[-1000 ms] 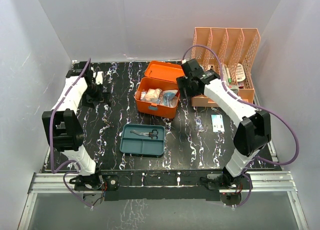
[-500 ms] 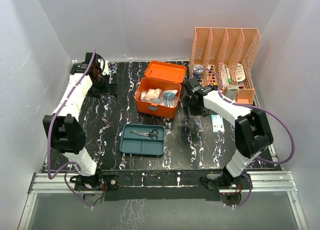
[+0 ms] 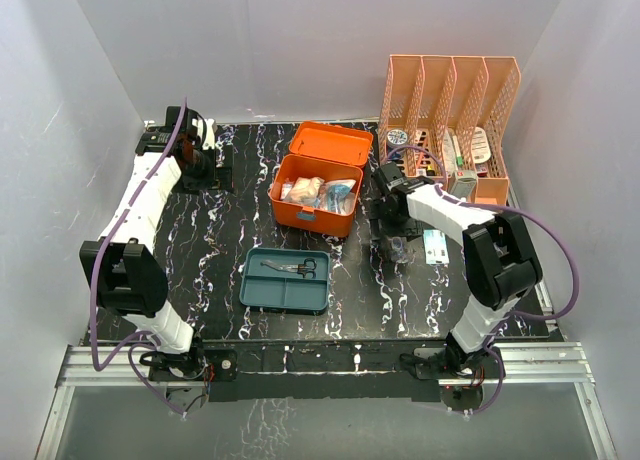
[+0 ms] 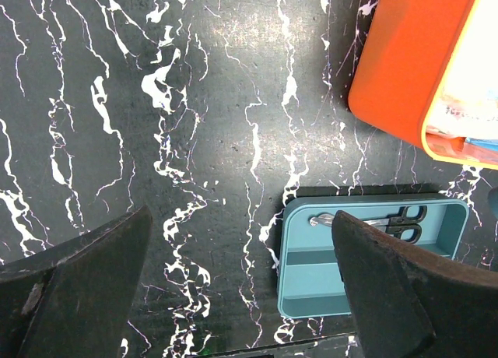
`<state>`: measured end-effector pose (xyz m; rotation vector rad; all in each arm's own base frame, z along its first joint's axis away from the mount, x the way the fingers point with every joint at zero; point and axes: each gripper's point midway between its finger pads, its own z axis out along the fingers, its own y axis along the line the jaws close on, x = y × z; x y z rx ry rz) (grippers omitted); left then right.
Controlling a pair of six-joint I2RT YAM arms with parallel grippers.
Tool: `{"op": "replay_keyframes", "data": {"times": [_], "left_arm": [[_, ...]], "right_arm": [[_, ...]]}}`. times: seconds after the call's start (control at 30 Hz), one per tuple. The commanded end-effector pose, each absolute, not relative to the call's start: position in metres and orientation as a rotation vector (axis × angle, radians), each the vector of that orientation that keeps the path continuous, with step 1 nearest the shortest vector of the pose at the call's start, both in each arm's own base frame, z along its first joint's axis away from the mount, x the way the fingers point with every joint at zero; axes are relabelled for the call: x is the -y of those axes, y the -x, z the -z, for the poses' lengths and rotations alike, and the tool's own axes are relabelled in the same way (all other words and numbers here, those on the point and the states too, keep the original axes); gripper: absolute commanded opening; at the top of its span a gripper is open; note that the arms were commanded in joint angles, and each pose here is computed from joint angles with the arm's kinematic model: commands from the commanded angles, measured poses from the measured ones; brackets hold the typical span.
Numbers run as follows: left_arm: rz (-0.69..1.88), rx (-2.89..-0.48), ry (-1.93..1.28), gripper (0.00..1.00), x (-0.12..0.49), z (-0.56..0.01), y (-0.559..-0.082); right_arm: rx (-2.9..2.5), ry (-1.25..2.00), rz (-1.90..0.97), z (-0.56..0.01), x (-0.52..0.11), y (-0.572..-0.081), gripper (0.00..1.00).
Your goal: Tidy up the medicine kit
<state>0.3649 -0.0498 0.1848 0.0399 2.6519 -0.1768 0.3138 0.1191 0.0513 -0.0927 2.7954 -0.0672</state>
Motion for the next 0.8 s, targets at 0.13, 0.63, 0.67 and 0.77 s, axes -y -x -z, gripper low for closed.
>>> {"op": "replay_keyframes", "data": {"times": [0.13,0.63,0.67,0.77], "left_arm": [[0.203,-2.645,-0.054,0.99,0.054,-0.193,-0.356],[0.211,-2.663,-0.068,0.99,0.055,-0.191,-0.356],[0.211,-2.664,-0.069,0.99,0.055,-0.191,-0.356],[0.211,-2.667,-0.072,0.99,0.055,-0.190,-0.356]], "right_arm": [[-2.806,0.027,0.070,-0.035,-0.112,-0.316,0.67],[-2.848,-0.002,0.060,-0.017,-0.107,-0.315,0.37],[-2.846,-0.002,0.059,-0.018,-0.107,-0.316,0.33],[-2.834,-0.004,0.053,-0.024,-0.107,-0.317,0.19]]}}
